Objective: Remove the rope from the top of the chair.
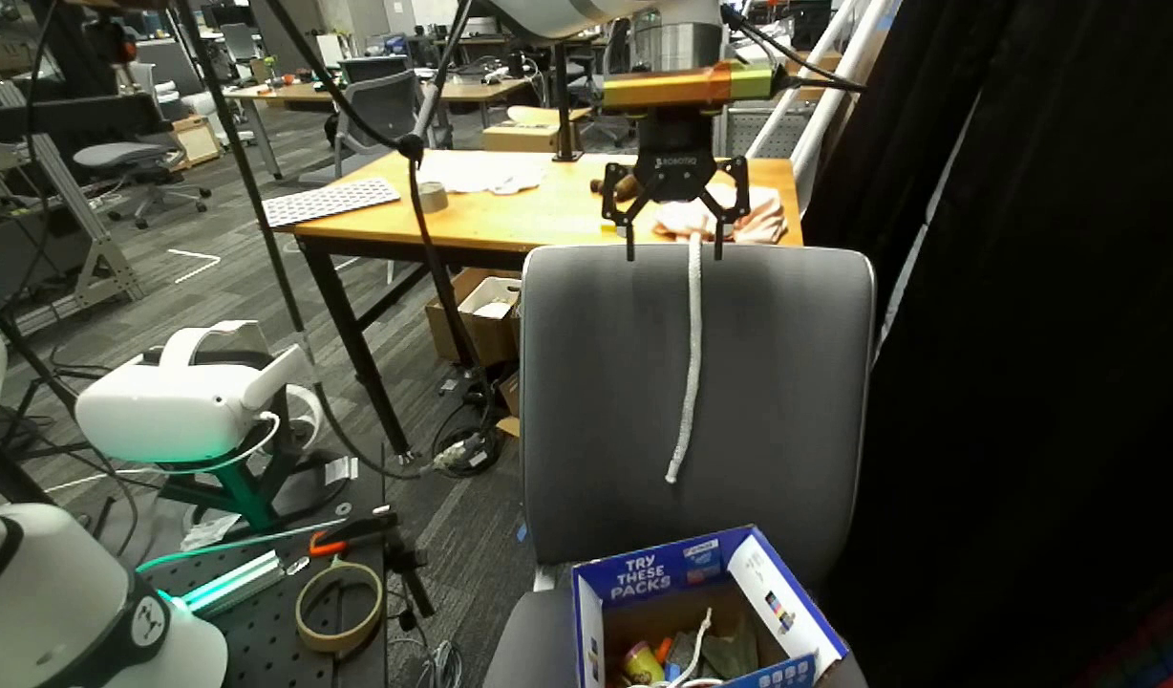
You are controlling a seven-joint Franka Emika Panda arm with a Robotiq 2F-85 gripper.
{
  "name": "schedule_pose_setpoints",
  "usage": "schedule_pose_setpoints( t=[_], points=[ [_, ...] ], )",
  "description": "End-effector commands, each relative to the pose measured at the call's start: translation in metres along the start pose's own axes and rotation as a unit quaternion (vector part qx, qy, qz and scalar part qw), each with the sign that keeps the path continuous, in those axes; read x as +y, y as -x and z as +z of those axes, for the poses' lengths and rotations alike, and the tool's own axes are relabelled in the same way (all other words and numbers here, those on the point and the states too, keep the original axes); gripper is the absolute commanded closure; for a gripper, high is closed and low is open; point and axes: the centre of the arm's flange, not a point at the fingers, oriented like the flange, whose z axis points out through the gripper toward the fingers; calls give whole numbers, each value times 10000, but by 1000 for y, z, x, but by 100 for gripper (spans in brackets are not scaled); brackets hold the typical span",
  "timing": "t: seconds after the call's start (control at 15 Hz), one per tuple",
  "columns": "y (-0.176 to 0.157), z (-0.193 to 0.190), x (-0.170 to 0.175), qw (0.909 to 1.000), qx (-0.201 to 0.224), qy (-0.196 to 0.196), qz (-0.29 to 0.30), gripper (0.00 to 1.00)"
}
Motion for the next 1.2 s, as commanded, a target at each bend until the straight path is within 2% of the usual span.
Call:
schedule_pose_setpoints(
  t=[0.0,0.13,0.27,0.47,0.53,0.6,0.73,1.13],
  points=[
    [-30,-7,34,9949,486,339,-818,0],
    [-40,1,41,9896,806,356,-1136,0],
    [-48,16,46,9842,1096,159,-1381,0],
    [-58,45,44,9790,1201,-141,-1641,0],
    [-58,50,44,9780,1188,-176,-1704,3],
    [-59,57,43,9756,1199,-222,-1827,26],
    [-59,64,42,9736,1200,-254,-1927,30],
    [-52,64,40,9710,1215,-248,-2045,75]
  ],
)
